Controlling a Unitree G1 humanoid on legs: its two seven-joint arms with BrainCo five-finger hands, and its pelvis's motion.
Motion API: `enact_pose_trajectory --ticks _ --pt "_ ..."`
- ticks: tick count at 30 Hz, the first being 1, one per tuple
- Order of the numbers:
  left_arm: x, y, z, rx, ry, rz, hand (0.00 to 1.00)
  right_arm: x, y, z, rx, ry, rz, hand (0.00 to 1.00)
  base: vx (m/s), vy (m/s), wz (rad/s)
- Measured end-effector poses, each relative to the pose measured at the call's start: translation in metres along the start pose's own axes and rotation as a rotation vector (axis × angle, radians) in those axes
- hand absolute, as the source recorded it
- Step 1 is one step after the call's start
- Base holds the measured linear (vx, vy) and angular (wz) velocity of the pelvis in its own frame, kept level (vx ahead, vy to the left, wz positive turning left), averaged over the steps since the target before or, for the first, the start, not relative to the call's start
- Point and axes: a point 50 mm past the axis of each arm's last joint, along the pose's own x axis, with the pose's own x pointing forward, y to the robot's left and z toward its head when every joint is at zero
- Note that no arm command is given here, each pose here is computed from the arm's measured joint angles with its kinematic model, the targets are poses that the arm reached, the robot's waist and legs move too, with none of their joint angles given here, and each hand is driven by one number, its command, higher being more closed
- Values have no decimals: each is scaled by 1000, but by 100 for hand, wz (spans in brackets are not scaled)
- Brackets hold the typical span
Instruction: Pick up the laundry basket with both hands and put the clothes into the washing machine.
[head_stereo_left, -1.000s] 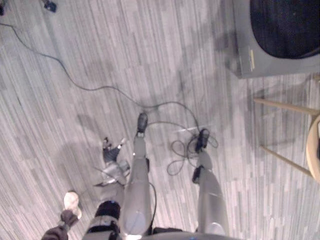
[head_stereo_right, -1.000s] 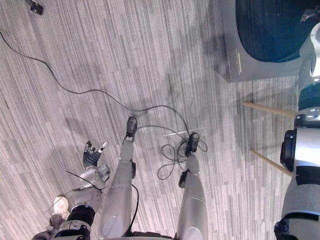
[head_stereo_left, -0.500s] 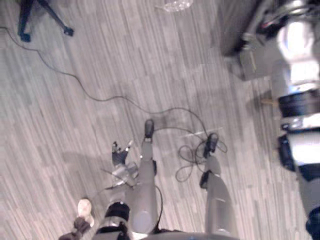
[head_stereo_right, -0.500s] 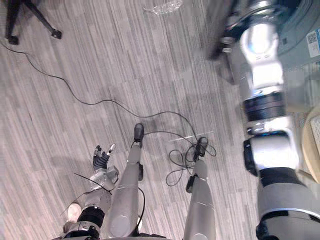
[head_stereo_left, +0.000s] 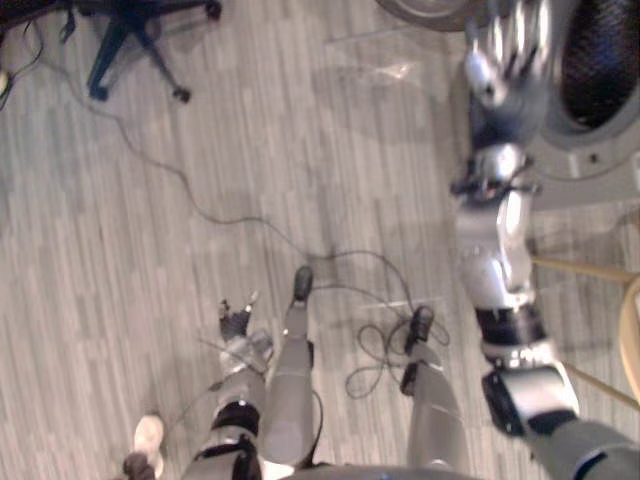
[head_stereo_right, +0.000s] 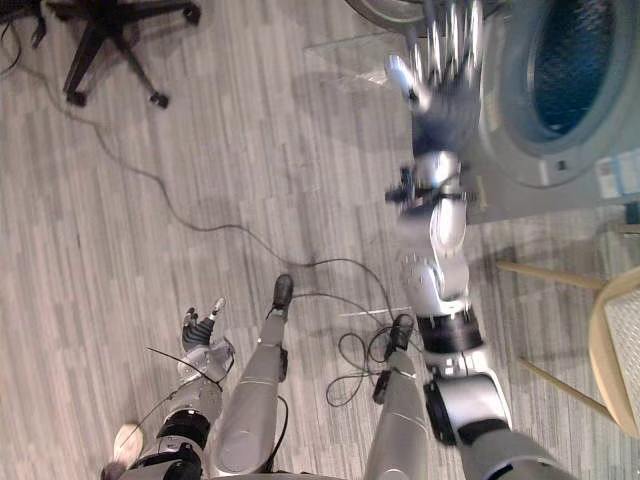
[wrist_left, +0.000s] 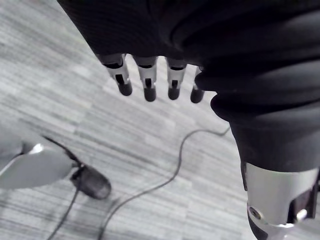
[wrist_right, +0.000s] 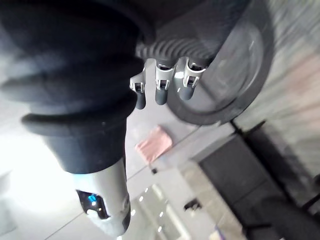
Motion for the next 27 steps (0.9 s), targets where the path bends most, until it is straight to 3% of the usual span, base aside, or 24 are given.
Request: enact_pose_trajectory --ticks 5,10,12,17,20,27 --pt "0 10 -15 69 68 3 0 -82 -61 -57 -140 348 -239 0 6 1 -13" --pt "0 48 -31 166 131 58 0 -206 -116 -102 -254 840 -516 0 -5 16 -9" --pt "-2 60 -39 200 166 66 0 -251 -136 -101 -258 958 -687 0 9 31 -1" --pt "-3 68 -45 240 214 49 0 -314 -167 -83 -260 1062 -1004 0 -1 8 -24" --pt "3 52 -40 288 205 -35 0 -347 -177 -69 -264 1110 -1181 0 6 -12 -27" --pt "28 -25 36 362 -21 -245 0 -365 -180 -59 -255 1118 -1285 0 -20 -29 -39"
